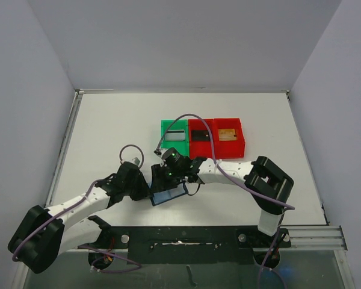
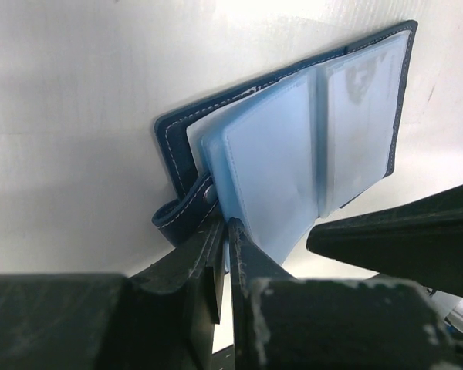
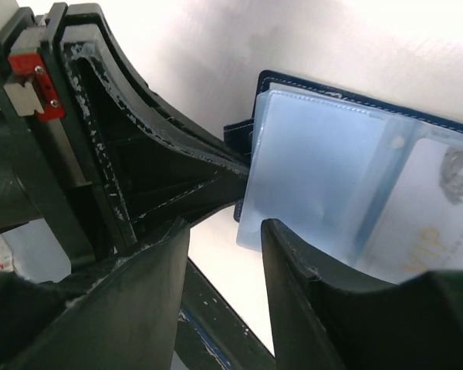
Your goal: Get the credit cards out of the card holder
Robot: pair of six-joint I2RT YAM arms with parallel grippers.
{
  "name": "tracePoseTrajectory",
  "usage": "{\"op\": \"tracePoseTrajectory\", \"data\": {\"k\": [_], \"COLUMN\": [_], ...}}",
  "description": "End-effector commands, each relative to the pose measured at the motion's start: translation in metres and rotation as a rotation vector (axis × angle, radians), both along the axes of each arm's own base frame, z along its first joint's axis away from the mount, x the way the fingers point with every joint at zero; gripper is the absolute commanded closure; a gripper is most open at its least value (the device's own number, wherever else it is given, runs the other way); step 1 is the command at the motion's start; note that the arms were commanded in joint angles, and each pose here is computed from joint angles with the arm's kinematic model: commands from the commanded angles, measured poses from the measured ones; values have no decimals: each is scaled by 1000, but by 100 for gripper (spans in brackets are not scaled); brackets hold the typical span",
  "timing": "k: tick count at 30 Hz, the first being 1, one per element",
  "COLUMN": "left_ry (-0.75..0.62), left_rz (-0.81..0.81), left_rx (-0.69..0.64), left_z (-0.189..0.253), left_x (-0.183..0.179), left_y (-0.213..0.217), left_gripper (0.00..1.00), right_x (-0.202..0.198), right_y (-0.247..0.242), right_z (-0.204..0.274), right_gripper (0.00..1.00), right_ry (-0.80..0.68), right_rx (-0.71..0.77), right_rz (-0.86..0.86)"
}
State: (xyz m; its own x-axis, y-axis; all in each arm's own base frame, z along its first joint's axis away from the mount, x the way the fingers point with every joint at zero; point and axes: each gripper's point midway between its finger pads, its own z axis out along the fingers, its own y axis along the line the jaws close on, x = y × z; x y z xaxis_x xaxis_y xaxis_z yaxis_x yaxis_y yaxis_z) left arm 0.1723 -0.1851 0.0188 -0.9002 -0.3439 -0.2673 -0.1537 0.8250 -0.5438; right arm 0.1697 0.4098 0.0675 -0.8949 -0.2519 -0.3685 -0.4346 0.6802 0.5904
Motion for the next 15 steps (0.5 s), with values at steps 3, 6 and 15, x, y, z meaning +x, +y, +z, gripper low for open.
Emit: {"op": "tracePoseTrajectory", "data": {"k": [3,6,15], "left_ry": [-21,-44,-90], "left_rz": [84,114,191], "left_rx": [33,22,41], "left_z": [7,15,37], "left_x": [3,5,11], "left_y": [13,16,29], "left_gripper": [89,87,76], "right_x": [-8,-3,34], "right_y": [19,16,-29], "right_z": [43,52,41], "right_gripper": [56,56,55], "right_ry": [-5,-17,-84], "right_rx": [191,218,73], "right_rz": [70,48,-171]}}
